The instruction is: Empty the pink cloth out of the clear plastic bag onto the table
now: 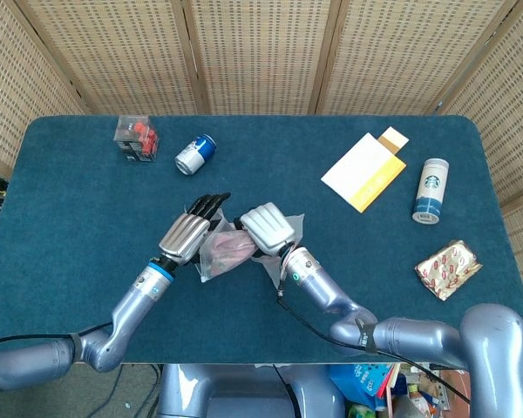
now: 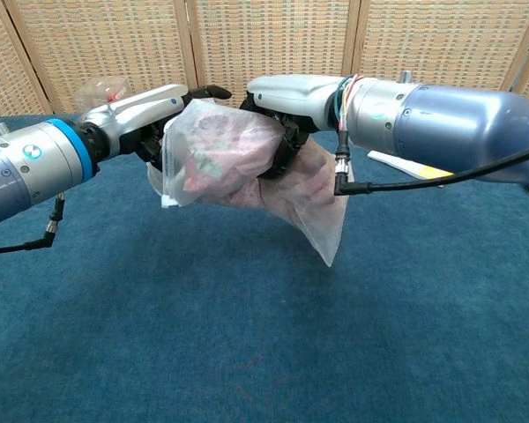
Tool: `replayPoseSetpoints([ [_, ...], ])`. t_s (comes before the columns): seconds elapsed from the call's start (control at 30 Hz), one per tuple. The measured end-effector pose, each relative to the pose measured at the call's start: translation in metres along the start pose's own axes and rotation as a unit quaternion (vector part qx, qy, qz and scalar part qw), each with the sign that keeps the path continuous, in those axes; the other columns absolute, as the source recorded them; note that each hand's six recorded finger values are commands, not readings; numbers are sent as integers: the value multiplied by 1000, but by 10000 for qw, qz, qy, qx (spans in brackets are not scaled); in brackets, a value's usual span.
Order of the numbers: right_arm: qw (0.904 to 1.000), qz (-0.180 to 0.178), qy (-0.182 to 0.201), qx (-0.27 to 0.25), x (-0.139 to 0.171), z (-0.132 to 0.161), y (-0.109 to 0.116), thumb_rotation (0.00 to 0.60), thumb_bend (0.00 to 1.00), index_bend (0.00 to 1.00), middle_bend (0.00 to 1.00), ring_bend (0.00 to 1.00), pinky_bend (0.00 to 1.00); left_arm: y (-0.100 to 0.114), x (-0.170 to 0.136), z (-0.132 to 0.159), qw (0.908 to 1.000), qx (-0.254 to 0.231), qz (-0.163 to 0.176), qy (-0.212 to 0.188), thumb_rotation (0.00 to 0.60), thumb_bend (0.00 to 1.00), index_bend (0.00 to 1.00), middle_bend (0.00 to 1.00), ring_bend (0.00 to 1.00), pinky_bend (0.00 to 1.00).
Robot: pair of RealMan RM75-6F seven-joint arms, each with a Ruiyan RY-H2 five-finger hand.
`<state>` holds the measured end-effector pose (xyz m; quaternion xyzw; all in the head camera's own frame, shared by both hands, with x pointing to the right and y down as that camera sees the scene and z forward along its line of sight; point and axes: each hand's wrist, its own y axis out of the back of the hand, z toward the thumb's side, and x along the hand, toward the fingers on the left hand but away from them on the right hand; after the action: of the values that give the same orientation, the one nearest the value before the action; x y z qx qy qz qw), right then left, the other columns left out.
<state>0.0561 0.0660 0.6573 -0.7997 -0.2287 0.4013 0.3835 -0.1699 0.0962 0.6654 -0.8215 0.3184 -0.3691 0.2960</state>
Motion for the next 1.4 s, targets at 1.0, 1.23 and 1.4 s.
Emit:
replayPoseSetpoints([
  [1.0, 9766, -526, -880, 1892, 146, -166, 27, 600, 66, 101, 493, 518, 582, 9, 41, 42, 9992, -253, 109, -288, 600, 427, 713, 0, 0, 0],
  [1.23, 9453, -1050, -265, 3078, 172, -172, 18, 600, 66, 263, 694, 696, 870, 15, 46, 49, 9993, -247, 109, -254, 600, 426, 717, 0, 0, 0],
  [1.4, 9050, -1237, 696, 4010, 187, -161, -4, 600, 69, 288, 735, 732, 922, 16, 49, 51, 9996, -243, 69, -107, 600, 428, 718, 0, 0, 0],
])
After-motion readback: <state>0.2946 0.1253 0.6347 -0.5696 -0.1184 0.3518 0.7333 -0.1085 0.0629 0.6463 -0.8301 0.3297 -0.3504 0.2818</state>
